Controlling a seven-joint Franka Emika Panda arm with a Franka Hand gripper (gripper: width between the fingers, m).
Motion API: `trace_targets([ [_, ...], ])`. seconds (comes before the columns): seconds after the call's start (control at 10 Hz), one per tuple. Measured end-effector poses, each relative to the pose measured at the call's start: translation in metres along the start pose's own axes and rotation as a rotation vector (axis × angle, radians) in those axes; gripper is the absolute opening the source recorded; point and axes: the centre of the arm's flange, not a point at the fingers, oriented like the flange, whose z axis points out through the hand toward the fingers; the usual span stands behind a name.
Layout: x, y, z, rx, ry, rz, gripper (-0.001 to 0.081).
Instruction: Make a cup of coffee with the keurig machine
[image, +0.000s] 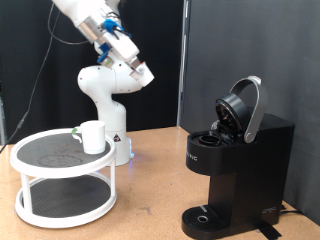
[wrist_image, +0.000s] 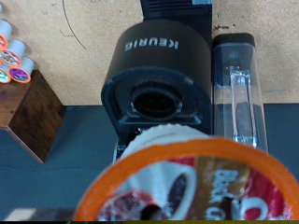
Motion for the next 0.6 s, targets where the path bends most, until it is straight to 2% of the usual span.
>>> trace_targets([
  [0.2,-0.027,0.006,0.012,-0.032,0.044,-0.008,0.0378],
  [0.6,-0.078,0.017,0.035,-0.036,0.065,-0.035,0.0378],
])
